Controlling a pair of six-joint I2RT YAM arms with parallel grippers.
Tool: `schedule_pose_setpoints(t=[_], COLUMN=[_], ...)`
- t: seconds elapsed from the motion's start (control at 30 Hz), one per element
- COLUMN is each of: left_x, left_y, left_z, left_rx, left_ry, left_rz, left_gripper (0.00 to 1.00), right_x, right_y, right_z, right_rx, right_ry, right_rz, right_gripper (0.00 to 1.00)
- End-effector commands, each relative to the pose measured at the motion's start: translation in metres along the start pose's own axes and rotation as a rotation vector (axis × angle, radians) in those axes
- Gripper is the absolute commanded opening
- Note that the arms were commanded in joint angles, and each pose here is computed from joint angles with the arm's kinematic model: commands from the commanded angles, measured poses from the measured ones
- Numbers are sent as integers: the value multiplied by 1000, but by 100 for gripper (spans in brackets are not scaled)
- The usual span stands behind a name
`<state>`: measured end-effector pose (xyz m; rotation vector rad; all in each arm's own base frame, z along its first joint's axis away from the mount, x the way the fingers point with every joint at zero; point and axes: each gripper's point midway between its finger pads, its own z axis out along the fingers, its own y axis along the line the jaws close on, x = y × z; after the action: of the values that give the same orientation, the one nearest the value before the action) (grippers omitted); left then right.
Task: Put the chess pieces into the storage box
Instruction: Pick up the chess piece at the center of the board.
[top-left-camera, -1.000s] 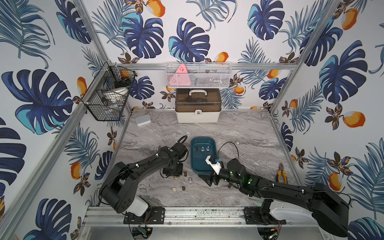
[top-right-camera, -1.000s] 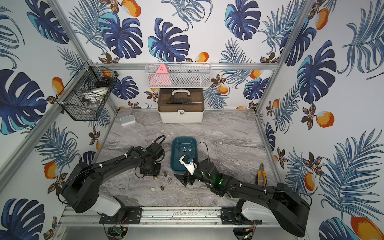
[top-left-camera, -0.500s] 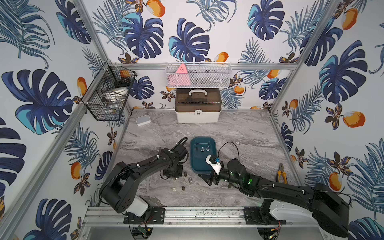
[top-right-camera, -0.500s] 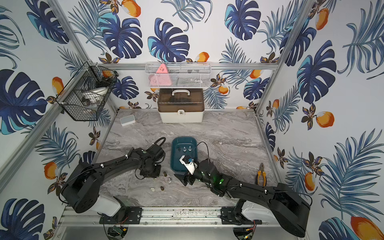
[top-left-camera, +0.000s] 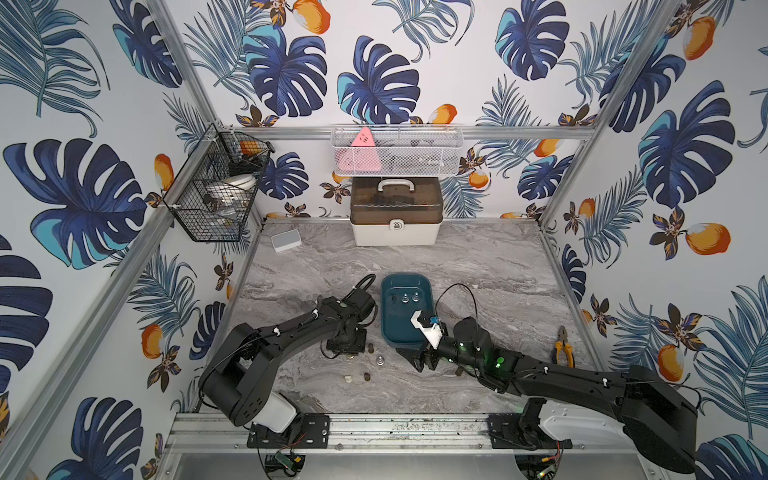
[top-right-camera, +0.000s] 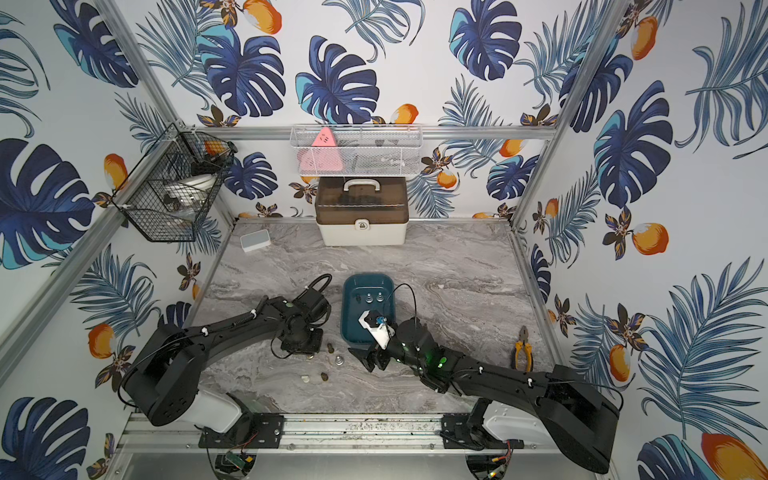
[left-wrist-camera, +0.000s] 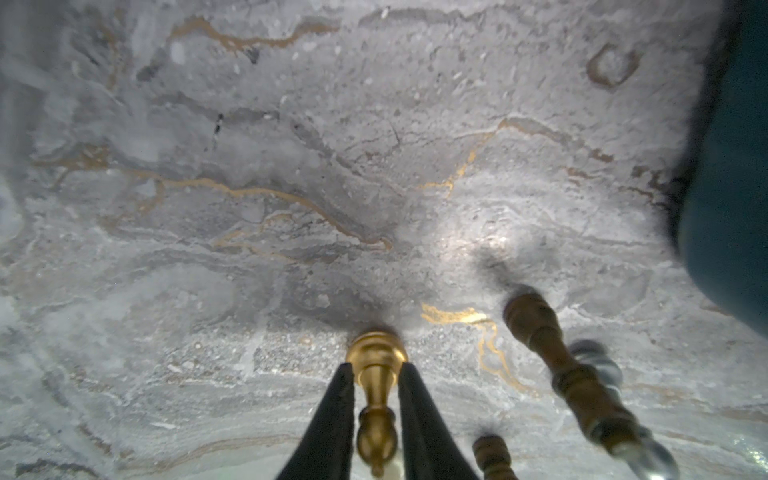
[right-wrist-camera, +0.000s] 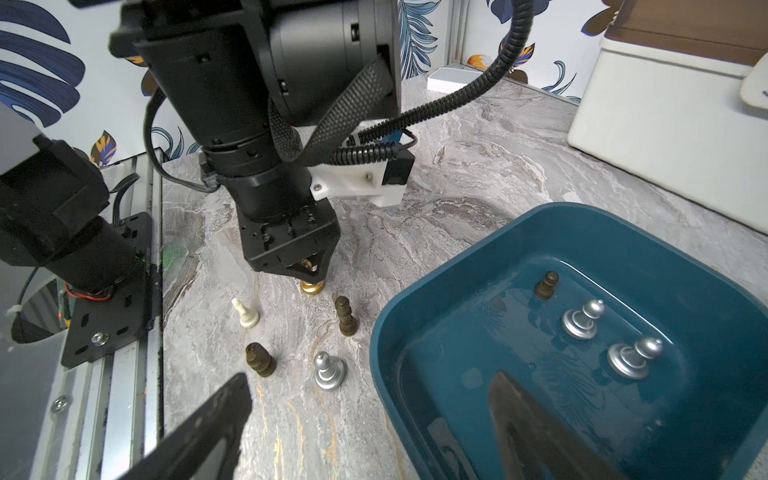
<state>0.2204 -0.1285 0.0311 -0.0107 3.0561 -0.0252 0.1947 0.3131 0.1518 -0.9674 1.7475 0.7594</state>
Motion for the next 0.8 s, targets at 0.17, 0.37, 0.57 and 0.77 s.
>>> schedule_pose_setpoints(t=[0.17, 0.37, 0.57, 0.77], left_x=[-2, -7, -36, -83], left_y=[4, 4, -3, -37], left_z=[-2, -11, -48, -87], left_rx=[-23, -32, -24, 20], left_ry=[-19, -36, -152, -292], left_rz=[-2, 13, 28, 85], left_gripper=[18, 17, 17, 16], right_x=[-5, -7, -21, -14], right_y=[0, -4, -29, -81], right_z=[1, -2, -24, -39], right_rx=[4, 28, 169, 284], right_ry=[-13, -28, -138, -146], right_rz=[-2, 2, 63, 263], right_gripper=[91, 91, 99, 100])
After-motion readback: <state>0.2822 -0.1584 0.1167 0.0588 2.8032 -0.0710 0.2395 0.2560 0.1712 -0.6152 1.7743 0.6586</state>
